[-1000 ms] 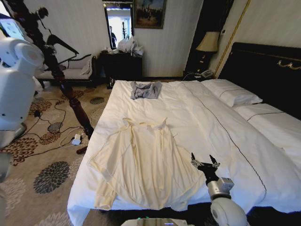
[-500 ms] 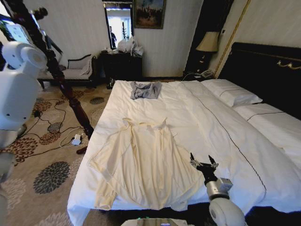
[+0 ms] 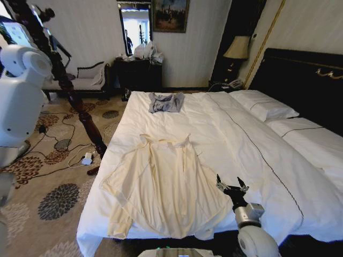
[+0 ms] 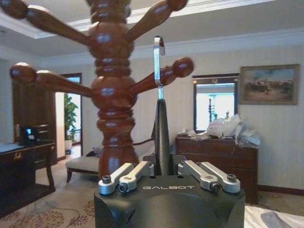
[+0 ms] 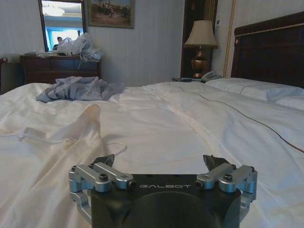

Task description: Pick up the clothes from the bed and hang them on the clothes hanger.

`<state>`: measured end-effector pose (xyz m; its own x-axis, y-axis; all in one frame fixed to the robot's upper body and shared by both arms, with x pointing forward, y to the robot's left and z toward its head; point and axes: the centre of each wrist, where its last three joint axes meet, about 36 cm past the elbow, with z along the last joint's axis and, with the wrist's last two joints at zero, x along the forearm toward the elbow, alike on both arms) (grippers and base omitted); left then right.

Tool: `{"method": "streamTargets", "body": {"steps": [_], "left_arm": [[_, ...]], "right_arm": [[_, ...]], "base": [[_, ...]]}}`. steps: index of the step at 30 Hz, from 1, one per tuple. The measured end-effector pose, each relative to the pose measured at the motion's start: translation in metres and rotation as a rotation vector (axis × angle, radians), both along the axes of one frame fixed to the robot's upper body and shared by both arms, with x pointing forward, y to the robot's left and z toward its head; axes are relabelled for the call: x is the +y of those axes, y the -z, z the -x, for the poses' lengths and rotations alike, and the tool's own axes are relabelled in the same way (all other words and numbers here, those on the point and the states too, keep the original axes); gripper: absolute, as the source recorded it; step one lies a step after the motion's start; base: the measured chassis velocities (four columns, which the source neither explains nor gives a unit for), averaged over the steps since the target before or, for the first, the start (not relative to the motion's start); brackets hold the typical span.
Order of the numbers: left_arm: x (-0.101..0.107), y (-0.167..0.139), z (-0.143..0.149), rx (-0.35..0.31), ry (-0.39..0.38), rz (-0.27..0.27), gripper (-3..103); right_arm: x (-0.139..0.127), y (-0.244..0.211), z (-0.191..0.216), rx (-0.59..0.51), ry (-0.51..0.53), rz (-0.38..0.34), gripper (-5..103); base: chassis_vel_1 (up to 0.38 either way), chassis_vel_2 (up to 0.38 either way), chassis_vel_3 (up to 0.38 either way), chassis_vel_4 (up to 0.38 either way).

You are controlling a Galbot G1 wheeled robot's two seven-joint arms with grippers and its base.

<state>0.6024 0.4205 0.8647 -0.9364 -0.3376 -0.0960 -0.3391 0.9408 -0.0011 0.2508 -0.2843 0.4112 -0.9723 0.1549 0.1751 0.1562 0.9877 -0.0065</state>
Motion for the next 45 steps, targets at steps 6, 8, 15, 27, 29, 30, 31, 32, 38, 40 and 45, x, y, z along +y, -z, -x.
{"method": "streamTargets", "body": {"steps": [6, 8, 15, 27, 29, 30, 31, 32, 38, 40, 45], "left_arm": [[-0.014, -0.002, 0.002, 0.001, 0.045, -0.009, 15], [-0.017, -0.003, 0.002, 0.002, 0.052, -0.014, 15], [-0.05, -0.001, 0.01, 0.002, 0.114, -0.073, 15], [-0.083, 0.041, 0.017, -0.026, 0.298, -0.115, 15], [-0.088, 0.055, 0.022, -0.022, 0.341, -0.116, 15], [-0.088, 0.06, 0.025, -0.021, 0.359, -0.111, 15], [-0.087, 0.069, 0.029, -0.024, 0.381, -0.096, 15], [-0.087, 0.069, 0.029, -0.024, 0.381, -0.096, 15], [-0.075, 0.138, 0.053, -0.043, 0.531, 0.003, 15], [-0.07, 0.167, 0.068, -0.031, 0.591, 0.016, 15], [-0.072, 0.206, 0.09, -0.014, 0.693, 0.035, 15]], "right_arm": [[0.004, -0.003, 0.001, -0.008, -0.001, -0.017, 100], [0.005, -0.003, 0.001, -0.011, 0.0, -0.02, 100], [0.003, -0.008, -0.001, -0.028, 0.007, -0.025, 100], [-0.006, -0.019, -0.003, -0.057, 0.023, -0.029, 100], [-0.009, -0.022, -0.003, -0.062, 0.032, -0.025, 100], [-0.01, -0.022, -0.003, -0.063, 0.036, -0.024, 100], [-0.012, -0.024, -0.002, -0.063, 0.041, -0.02, 100], [-0.012, -0.024, -0.002, -0.063, 0.041, -0.02, 100], [-0.021, -0.028, 0.004, -0.056, 0.062, 0.005, 100], [-0.025, -0.031, 0.007, -0.049, 0.072, 0.015, 100], [-0.04, -0.031, 0.013, -0.027, 0.097, 0.047, 100]], "base": [[0.0, 0.0, 0.0, 0.0], [0.0, 0.0, 0.0, 0.0], [0.0, 0.0, 0.0, 0.0], [0.0, 0.0, 0.0, 0.0], [0.0, 0.0, 0.0, 0.0], [0.0, 0.0, 0.0, 0.0], [0.0, 0.0, 0.0, 0.0], [0.0, 0.0, 0.0, 0.0], [0.0, 0.0, 0.0, 0.0], [0.0, 0.0, 0.0, 0.0], [0.0, 0.0, 0.0, 0.0]]}}
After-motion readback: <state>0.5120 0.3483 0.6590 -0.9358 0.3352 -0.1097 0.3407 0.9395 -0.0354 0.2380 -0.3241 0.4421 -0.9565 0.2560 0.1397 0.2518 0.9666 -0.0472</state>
